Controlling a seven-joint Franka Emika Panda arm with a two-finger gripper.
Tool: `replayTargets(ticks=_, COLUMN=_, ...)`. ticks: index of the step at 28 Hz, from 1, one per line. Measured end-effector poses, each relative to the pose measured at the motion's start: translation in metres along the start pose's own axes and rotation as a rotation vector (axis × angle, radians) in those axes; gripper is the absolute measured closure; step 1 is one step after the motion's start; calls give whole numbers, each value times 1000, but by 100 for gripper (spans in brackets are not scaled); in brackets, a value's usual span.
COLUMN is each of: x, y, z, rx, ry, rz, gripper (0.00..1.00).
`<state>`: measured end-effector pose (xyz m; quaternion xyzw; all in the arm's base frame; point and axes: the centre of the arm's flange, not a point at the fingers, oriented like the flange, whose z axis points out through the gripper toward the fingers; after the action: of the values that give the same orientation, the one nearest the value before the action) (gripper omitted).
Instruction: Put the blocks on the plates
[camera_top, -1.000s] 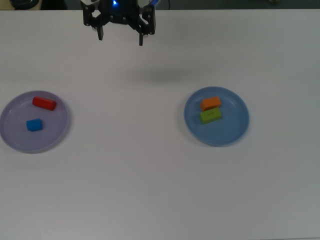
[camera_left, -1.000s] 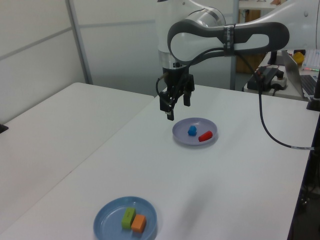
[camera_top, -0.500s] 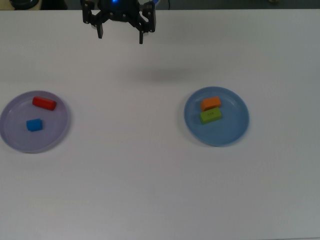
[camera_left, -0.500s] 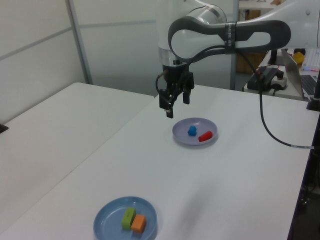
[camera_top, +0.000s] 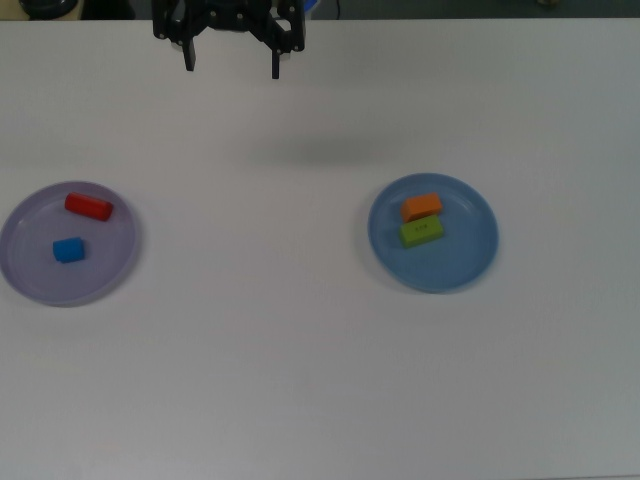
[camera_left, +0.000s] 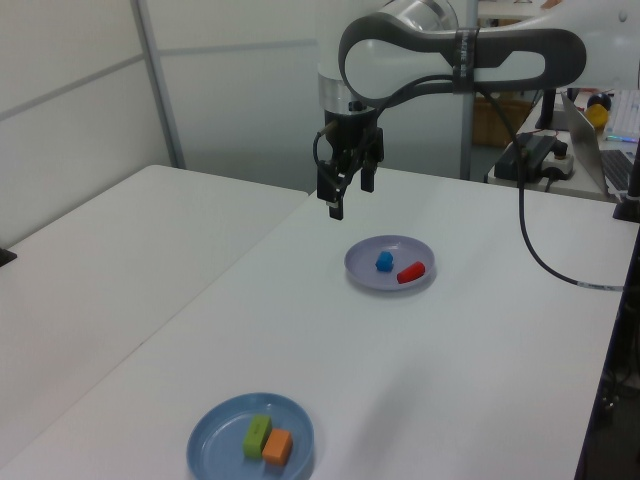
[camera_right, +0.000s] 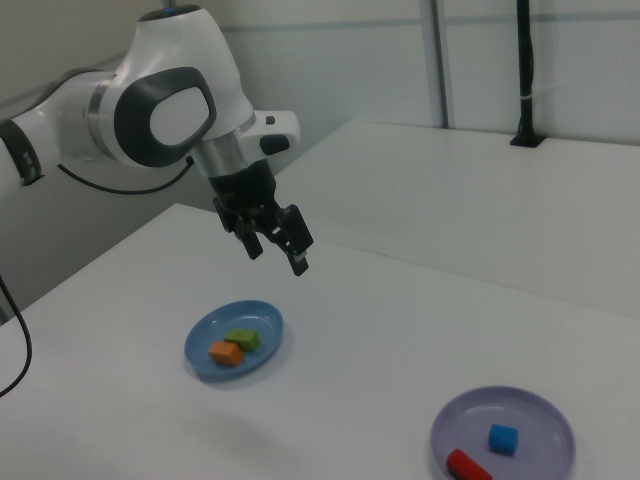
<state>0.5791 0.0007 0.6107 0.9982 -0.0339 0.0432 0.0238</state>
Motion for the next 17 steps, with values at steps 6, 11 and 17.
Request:
replayTargets(ticks=6, x=0, y=-1, z=-2, rx=11, ry=3, rz=0, gripper=0)
replayTargets(ticks=11, x=0, y=-2, z=-2, rx=16, ry=3, rz=0, gripper=0)
replayTargets(ticks=17, x=0, y=-3, z=-2, rx=25, ry=2, rz=1, gripper=0)
